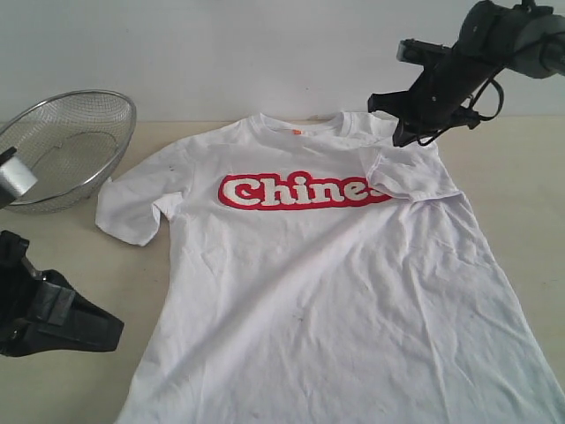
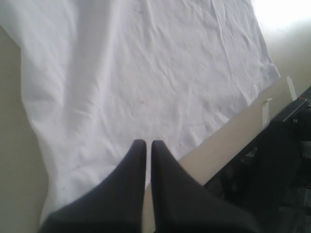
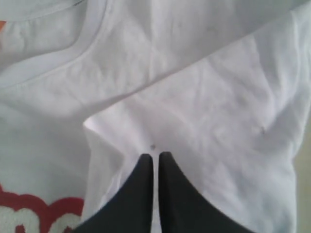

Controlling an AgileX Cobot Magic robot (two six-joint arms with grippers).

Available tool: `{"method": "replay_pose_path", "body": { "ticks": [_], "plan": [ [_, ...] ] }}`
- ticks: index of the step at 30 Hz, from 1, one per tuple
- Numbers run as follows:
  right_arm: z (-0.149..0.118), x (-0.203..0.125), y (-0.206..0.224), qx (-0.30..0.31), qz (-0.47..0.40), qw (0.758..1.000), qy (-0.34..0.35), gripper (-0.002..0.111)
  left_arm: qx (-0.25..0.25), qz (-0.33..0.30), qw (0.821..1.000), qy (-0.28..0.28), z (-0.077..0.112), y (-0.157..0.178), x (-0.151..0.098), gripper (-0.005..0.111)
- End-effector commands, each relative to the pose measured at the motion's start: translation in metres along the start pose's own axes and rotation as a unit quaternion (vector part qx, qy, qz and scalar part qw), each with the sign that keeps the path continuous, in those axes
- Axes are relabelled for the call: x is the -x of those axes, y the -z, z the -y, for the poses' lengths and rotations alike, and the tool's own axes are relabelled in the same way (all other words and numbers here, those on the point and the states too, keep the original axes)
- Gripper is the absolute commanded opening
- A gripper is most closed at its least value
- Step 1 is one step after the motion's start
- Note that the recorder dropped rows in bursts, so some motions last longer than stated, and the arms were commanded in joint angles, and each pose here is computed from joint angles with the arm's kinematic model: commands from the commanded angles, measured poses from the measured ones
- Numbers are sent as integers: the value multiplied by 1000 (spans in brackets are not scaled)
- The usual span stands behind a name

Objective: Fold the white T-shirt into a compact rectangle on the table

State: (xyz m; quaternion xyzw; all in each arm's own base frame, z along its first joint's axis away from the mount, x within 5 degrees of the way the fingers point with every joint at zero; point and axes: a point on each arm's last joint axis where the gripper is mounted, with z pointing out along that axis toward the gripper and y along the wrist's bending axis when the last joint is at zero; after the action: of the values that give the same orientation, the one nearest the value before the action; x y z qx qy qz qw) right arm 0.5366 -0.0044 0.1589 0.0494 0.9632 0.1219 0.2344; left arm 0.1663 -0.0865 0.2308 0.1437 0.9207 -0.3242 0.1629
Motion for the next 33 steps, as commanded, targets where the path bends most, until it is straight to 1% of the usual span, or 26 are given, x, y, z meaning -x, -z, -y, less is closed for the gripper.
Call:
{"method": "replay_pose_path", "body": {
  "ticks": [1,6,13,15,19,22,26,30,33],
  "plan": [
    [7,1,5,-2,-2,1000,8,0,-5,-2,1000,-1,1,0,0,4],
    [-3,-6,-12,3,-14,1000,20,0,-5,-2,1000,-1,1,0,0,4],
    [-31,-10,-23,14,-6,999,37,0,-5,-2,1000,-1,1,0,0,4],
    [-38,-11,-24,30,-7,999,27,0,-5,-2,1000,-1,1,0,0,4],
    [-55,-14,-24,87,-18,996,20,0,-5,-2,1000,-1,1,0,0,4],
    [-57,-15,-22,95,-25,995,15,0,-5,-2,1000,-1,1,0,0,4],
    [-43,-10,-10,87,-27,996,14,0,-8,-7,1000,-2,1,0,-1,4],
    [-22,2,16,77,-7,997,1,0,-9,-9,1000,-2,2,0,-1,4],
    [-2,5,31,38,-12,999,15,0,-9,-9,1000,-2,2,0,-1,4]
  ]
}}
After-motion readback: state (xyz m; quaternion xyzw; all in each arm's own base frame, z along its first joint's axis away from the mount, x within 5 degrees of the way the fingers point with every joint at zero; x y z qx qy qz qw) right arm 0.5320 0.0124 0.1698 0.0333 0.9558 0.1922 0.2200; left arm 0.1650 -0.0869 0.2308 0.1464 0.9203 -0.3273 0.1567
